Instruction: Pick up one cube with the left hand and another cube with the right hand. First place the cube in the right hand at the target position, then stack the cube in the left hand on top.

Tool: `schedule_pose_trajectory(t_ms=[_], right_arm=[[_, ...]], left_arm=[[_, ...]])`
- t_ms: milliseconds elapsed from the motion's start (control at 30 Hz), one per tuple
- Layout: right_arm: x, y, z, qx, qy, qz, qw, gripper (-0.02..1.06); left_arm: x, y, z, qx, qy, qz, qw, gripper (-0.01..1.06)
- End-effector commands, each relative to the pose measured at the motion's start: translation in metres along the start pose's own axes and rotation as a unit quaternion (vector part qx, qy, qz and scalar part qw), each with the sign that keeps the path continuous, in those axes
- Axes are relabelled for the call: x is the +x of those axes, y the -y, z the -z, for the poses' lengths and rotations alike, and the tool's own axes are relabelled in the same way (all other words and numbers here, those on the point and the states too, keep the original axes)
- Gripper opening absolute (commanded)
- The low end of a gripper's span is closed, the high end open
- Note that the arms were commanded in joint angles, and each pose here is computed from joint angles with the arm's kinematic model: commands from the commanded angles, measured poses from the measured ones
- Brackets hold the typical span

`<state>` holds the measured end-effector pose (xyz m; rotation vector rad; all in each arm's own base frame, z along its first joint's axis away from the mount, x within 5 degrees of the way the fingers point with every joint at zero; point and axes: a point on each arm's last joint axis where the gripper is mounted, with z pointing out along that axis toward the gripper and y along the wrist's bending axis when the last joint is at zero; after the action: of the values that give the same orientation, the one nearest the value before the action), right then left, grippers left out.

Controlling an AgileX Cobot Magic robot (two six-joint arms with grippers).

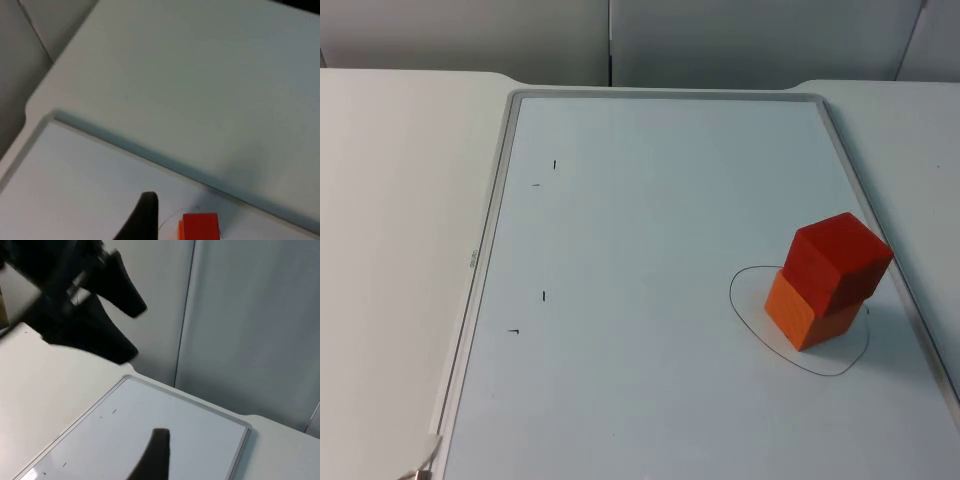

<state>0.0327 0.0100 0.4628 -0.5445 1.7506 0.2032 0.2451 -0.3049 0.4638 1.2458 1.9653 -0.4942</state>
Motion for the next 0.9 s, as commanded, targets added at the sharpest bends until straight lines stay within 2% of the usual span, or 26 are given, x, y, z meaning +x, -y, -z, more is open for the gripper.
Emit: schedule_pose_trajectory(t_ms=[0, 133, 200, 233, 300, 400, 433, 467, 567, 600, 733, 767, 867], right_arm=[[0.0, 0.0, 0.0, -0.002, 0.007, 0.006, 1.0, 0.82], [0.0, 0.0, 0.0, -0.002, 0.008, 0.007, 0.9999, 0.82], [0.0, -0.001, 0.002, -0.005, 0.011, 0.013, 0.9998, 0.82], [0.0, -0.001, 0.002, -0.005, 0.011, 0.013, 0.9998, 0.82], [0.0, -0.002, 0.002, -0.01, 0.012, 0.013, 0.9998, 0.82], [0.005, -0.004, -0.002, -0.016, 0.006, 0.011, 0.9998, 0.82], [0.005, -0.004, -0.002, -0.016, 0.006, 0.011, 0.9998, 0.82], [0.009, -0.005, -0.007, -0.017, 0.0, 0.012, 0.9998, 0.82], [0.028, -0.01, -0.02, -0.023, -0.007, 0.011, 0.9996, 0.82], [0.028, -0.01, -0.02, -0.023, -0.007, 0.011, 0.9996, 0.82], [0.06, -0.02, -0.033, -0.052, -0.013, -0.009, 0.9985, 0.82], [0.06, -0.02, -0.033, -0.052, -0.013, -0.009, 0.9985, 0.82], [0.079, -0.024, -0.031, -0.063, -0.016, -0.018, 0.9977, 0.82]], left_arm=[[-0.005, 0.008, 0.041, -0.001, 0.036, -0.003, 0.999, 0.91], [0.001, 0.016, 0.082, 0.001, 0.059, -0.005, 0.998, 0.91], [0.021, 0.021, 0.092, 0.003, 0.035, -0.017, 0.999, 0.91], [0.021, 0.021, 0.092, 0.003, 0.035, -0.017, 0.999, 0.91], [0.045, 0.025, 0.093, 0.008, 0.0, -0.021, 1.0, 0.91], [0.095, 0.033, 0.085, 0.016, -0.059, -0.012, 0.998, 0.91], [0.095, 0.033, 0.085, 0.016, -0.059, -0.012, 0.998, 0.91], [0.112, 0.036, 0.083, 0.01, -0.06, -0.01, 0.998, 0.91], [0.16, 0.042, 0.082, -0.012, -0.035, -0.009, 0.999, 0.91], [0.16, 0.042, 0.082, -0.012, -0.035, -0.009, 0.999, 0.91], [0.224, 0.058, 0.105, -0.022, -0.004, 0.008, 1.0, 0.91], [0.224, 0.058, 0.105, -0.022, -0.004, 0.008, 1.0, 0.91], [0.256, 0.068, 0.131, -0.029, 0.036, 0.027, 0.999, 0.91]])
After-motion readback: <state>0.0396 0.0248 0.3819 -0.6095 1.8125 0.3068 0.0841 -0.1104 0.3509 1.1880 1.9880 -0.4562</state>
